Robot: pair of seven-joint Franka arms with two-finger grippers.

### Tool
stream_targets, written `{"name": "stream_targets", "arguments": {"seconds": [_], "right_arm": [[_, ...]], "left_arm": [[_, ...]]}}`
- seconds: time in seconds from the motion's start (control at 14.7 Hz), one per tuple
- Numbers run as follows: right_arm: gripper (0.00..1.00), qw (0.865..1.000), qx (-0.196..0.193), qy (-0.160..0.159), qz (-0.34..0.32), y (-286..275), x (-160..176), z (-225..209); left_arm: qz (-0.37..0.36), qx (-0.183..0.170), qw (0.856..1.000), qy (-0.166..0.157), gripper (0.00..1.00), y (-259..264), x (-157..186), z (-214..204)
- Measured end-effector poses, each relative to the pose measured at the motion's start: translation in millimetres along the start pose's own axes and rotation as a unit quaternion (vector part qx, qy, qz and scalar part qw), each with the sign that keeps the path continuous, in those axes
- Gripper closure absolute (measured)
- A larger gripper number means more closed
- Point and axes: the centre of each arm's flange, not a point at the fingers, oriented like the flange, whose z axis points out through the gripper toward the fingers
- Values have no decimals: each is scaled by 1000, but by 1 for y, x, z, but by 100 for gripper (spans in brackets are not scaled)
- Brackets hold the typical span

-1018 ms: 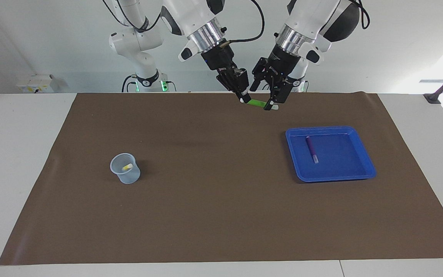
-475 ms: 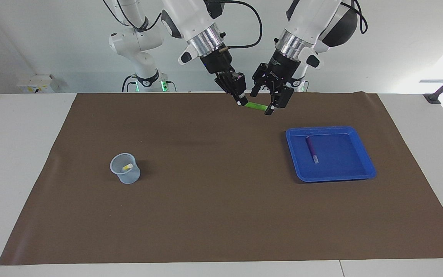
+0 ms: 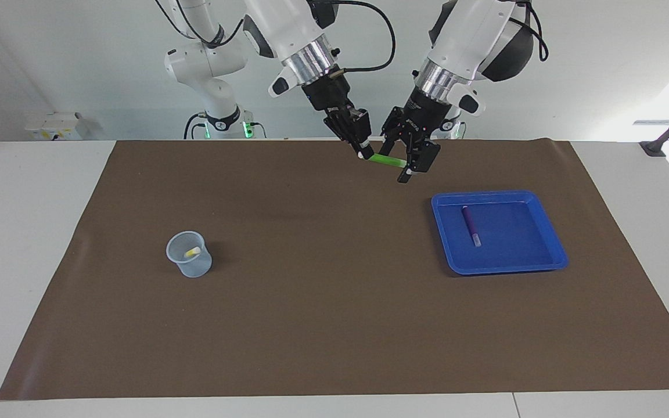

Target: Right arm passes pens to left for tray arrangement

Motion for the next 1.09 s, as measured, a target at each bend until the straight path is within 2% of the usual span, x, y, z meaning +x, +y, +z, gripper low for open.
{"name": "stream_targets", "arguments": {"seconds": [0.07,0.27,0.41,0.61,0.68,0.81,0.88,1.09], "right_arm": [[82,1000,0,0,-1,0,0,0],[82,1000,0,0,-4,0,0,0],[82,1000,0,0,-4,0,0,0],[82,1000,0,0,-4,0,0,0],[82,1000,0,0,-4,0,0,0],[82,1000,5,2,-3,-1,2,-1],[82,1000,8,3,-3,-1,4,-1],[82,1000,9,4,-3,-2,4,-2]], "left_arm": [[1,0,1000,0,19,0,0,0],[2,-2,1000,-2,25,0,-2,-3],[2,-3,1000,-3,38,0,-2,-4],[2,-3,1000,-3,42,0,-2,-4],[2,-3,1000,-3,49,0,-2,-4],[2,-2,1000,-2,73,0,-3,-4],[8,-1,1000,-2,82,-2,-4,-5],[13,-4,1000,0,82,-2,-5,-6]]}}
